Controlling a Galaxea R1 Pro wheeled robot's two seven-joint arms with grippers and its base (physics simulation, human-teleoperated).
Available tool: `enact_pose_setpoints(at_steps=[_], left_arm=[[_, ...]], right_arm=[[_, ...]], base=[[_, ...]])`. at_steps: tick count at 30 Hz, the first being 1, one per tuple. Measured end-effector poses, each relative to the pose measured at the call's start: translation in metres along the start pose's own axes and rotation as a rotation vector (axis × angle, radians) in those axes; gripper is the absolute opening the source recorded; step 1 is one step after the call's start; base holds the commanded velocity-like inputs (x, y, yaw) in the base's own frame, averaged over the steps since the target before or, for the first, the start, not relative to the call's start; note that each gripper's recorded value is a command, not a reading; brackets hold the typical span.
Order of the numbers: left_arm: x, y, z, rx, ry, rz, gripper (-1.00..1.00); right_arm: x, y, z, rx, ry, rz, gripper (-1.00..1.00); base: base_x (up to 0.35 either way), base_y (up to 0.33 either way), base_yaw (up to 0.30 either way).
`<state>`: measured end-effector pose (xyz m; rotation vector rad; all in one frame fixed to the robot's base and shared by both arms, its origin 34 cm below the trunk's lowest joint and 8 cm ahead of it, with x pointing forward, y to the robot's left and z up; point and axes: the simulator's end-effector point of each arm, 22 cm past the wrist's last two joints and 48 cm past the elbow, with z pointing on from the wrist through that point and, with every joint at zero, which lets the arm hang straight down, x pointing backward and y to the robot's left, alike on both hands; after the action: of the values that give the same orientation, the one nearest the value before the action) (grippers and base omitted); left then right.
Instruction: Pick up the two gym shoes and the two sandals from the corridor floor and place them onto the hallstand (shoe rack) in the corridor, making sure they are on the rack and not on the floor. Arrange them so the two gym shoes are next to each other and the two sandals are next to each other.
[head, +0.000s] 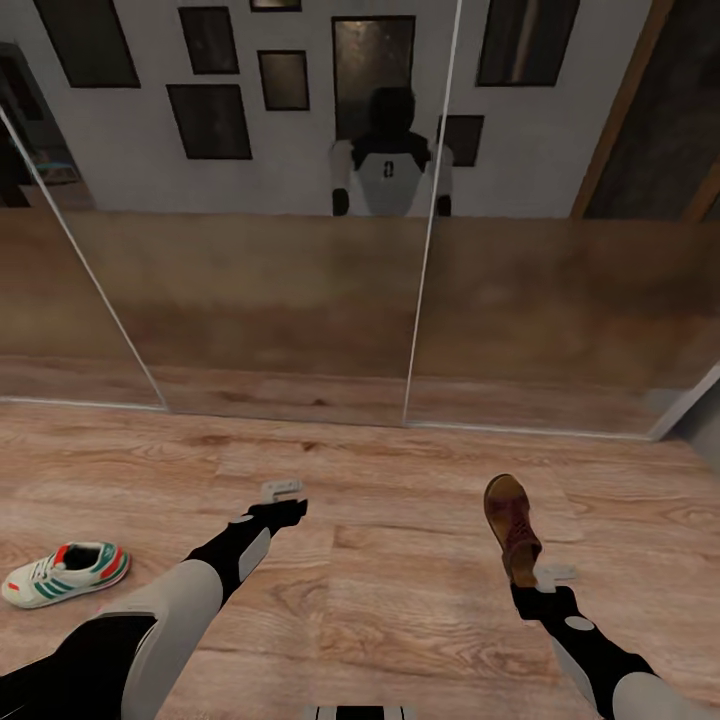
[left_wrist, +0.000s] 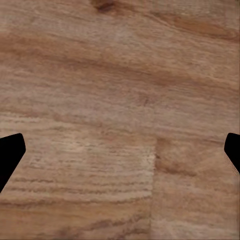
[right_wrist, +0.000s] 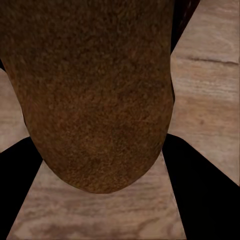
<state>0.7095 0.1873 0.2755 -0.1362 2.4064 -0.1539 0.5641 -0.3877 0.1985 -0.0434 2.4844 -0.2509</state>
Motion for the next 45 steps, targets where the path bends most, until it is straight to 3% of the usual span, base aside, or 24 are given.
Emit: enact_pose_setpoints(at_steps=[11,15,23,45], left_arm=[[0.0,0.0,0.0,0.0,0.0,0.0,1.0],[0.0,0.0,0.0,0.0,0.0,0.0,1.0],[0.0,0.0,0.0,0.0,0.0,0.0,1.0],[0.0,0.0,0.0,0.0,0.001,0.0,1.0]], right_arm=[[0.001,0.001,0.0,-0.003,0.0,-0.004,-1.0],[0.001,0.009,-0.001,-0.022,0.001,-0.057,-1.0],[0.003,0.014,-0.001,-0.036,0.002,-0.096,-1.0],[0.004,0.015,-0.001,-0.037,0.003,-0.096,-1.0]], base=[[0.107,-0.35,0.3],[0.076,-0.241,0.3],[0.014,-0.046,0.3],[0.0,-0.001,0.3]])
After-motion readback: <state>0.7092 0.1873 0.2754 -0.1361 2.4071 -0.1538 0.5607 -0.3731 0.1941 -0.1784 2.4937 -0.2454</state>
